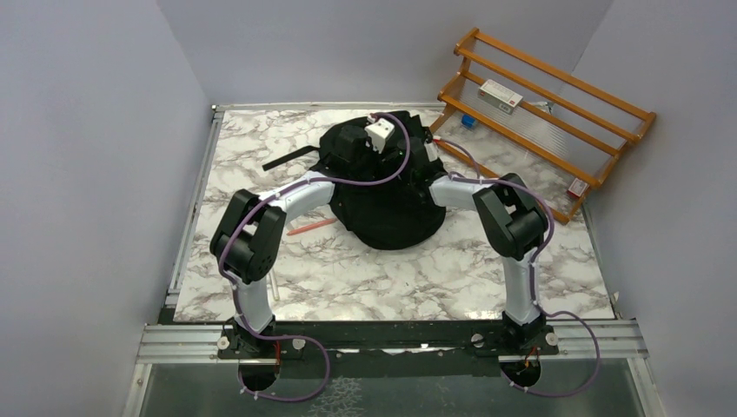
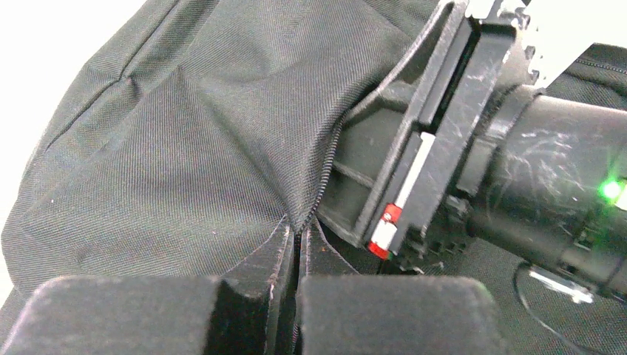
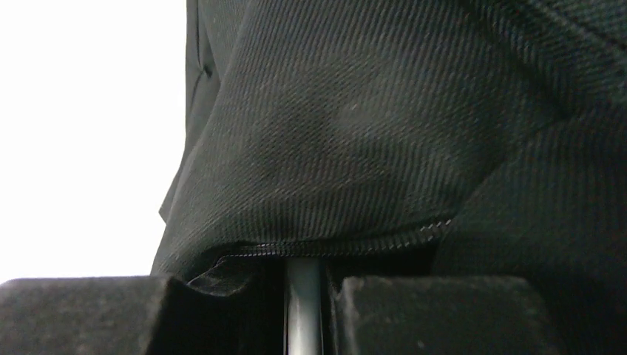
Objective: Pack the student bag
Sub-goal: Place the stationery in the student bag.
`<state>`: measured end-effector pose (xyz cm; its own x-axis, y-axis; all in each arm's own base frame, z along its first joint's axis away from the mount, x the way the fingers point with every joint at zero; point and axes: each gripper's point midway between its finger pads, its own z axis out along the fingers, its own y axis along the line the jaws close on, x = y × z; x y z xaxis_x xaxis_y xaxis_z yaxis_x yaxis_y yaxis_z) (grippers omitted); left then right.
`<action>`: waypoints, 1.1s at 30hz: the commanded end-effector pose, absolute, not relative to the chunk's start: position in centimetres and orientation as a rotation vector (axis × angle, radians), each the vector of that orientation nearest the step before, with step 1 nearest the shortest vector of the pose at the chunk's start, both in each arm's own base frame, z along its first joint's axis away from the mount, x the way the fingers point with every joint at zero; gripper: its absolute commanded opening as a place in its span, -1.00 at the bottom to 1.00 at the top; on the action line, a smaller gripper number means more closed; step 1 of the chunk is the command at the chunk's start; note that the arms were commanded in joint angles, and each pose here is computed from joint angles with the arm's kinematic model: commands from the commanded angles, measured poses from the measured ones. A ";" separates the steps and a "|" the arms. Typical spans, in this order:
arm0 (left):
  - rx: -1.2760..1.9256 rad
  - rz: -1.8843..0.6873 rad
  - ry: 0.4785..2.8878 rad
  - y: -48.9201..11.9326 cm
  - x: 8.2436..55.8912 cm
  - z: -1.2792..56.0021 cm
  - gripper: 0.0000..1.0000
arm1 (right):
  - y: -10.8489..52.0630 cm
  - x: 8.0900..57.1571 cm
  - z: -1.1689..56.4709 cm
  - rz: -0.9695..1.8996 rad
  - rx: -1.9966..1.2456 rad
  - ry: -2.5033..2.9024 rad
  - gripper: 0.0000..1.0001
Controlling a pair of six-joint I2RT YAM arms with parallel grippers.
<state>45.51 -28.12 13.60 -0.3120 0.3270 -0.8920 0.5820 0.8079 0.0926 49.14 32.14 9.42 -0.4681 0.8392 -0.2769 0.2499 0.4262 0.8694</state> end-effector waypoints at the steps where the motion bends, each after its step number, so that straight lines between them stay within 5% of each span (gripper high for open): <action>1: 0.700 -0.401 1.810 -30.2 44.9 18.4 -1.00 | 30.8 51.9 9.7 0.940 1.091 1.822 -0.99; 7: 0.703 -0.411 1.815 -30.3 44.9 18.1 -1.00 | 31.9 53.8 10.8 0.973 1.051 1.783 -0.94; 11: 0.702 -0.403 1.818 -30.2 45.0 18.1 -1.00 | 32.2 53.4 10.9 0.978 0.981 1.797 -0.43; 17: 0.706 -0.394 1.829 -30.2 45.1 17.9 -1.00 | 30.2 51.7 11.7 0.889 0.863 1.792 -0.08; 33: 0.686 -0.374 1.846 -29.9 45.4 17.6 -1.00 | 23.3 44.1 16.9 0.698 0.622 1.746 0.02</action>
